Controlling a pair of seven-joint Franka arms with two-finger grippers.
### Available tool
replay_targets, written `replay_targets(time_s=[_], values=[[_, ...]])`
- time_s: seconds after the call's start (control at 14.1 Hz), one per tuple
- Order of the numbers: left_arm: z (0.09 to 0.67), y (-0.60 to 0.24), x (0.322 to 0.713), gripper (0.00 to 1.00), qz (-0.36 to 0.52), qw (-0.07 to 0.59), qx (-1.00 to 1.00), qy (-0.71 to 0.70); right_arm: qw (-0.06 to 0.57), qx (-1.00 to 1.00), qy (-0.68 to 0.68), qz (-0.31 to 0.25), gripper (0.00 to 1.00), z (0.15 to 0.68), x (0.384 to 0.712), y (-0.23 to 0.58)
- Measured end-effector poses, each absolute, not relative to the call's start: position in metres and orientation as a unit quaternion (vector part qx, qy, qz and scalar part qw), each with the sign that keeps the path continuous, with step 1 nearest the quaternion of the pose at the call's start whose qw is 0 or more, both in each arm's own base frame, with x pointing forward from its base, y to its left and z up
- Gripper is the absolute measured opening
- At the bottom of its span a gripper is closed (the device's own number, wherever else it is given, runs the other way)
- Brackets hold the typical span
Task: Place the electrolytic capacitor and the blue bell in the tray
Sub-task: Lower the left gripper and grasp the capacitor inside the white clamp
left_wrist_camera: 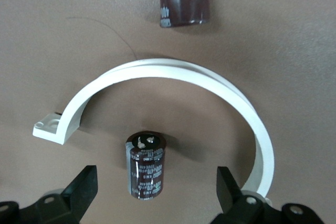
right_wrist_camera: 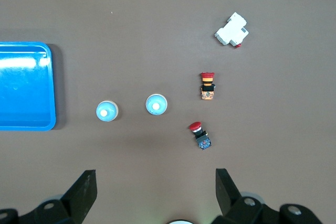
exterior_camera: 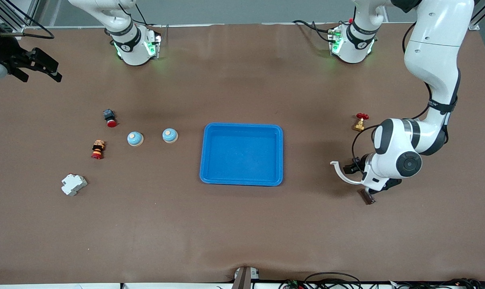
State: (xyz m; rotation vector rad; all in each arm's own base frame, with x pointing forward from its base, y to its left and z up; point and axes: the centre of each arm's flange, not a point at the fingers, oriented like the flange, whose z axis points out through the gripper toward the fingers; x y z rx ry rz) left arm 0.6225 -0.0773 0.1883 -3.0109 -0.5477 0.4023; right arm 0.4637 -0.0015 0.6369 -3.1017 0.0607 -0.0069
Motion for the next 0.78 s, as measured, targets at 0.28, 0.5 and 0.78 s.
replay_targets(time_s=[0.28, 0.5, 0.78], values=[[0.1843, -0.0796, 0.621, 1.0, 0.134, 0.029, -0.975, -0.176, 0.02, -1.0, 0.019, -0.002, 1.0, 0.6368, 0.4637, -0.0014], [0.1814, -0.0806, 0.6201, 0.98, 0.136, 0.03, -0.974, -0.181, 0.02, -1.0, 0.019, -0.002, 1.0, 0.6368, 0.4637, -0.0013], [0.1812, -0.0807, 0.6201, 0.58, 0.136, 0.031, -0.973, -0.185, 0.02, -1.0, 0.019, -0.002, 1.0, 0.6368, 0.4637, -0.0012]])
